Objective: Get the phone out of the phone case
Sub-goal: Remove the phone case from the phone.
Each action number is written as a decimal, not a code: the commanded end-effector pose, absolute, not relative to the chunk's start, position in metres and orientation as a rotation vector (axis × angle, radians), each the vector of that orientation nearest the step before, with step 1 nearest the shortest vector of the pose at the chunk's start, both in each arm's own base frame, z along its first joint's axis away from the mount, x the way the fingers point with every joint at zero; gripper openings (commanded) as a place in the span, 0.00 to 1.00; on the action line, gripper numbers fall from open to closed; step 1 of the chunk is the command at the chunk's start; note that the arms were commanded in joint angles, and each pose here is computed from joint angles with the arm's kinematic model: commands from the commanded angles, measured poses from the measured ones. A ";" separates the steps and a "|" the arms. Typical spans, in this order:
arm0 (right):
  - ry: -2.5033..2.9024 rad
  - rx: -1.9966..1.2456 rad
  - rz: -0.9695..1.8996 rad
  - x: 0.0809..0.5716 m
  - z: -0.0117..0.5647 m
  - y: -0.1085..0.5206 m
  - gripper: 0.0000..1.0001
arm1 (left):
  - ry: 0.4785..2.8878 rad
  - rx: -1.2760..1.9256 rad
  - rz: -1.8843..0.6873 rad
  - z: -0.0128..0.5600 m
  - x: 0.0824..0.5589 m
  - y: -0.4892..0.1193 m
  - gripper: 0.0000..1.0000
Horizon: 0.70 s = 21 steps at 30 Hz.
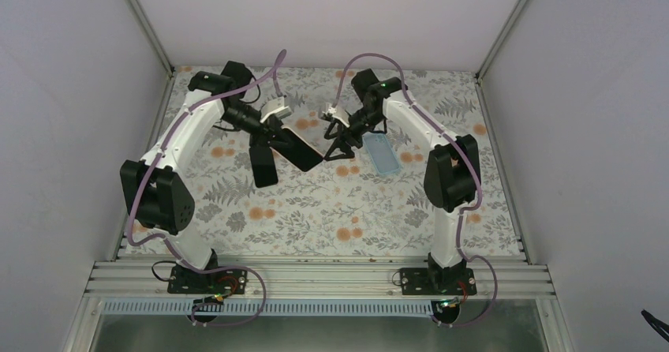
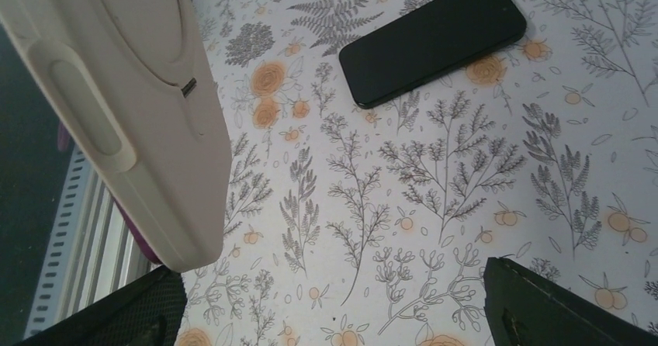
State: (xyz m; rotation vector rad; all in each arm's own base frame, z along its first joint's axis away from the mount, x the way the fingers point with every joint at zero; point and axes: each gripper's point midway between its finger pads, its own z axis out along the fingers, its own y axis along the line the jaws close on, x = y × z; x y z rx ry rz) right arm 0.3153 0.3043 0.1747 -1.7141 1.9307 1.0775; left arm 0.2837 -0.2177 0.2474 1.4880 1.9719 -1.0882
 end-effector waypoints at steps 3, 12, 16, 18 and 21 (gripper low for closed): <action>1.971 -1.620 0.948 0.352 0.165 0.317 0.93 | 1.843 1.458 -1.187 0.276 0.278 -0.229 0.02; 1.955 -1.523 0.875 0.380 0.181 0.328 0.95 | 1.781 1.451 -1.224 0.289 0.273 -0.232 0.02; 1.948 -1.485 0.818 0.393 0.186 0.329 0.96 | 1.767 1.446 -1.238 0.291 0.273 -0.233 0.02; 1.949 -1.455 0.788 0.401 0.188 0.329 0.96 | 1.759 1.445 -1.246 0.292 0.273 -0.234 0.02; 1.939 -1.432 0.782 0.406 0.193 0.331 0.96 | 1.740 1.445 -1.253 0.295 0.273 -0.235 0.02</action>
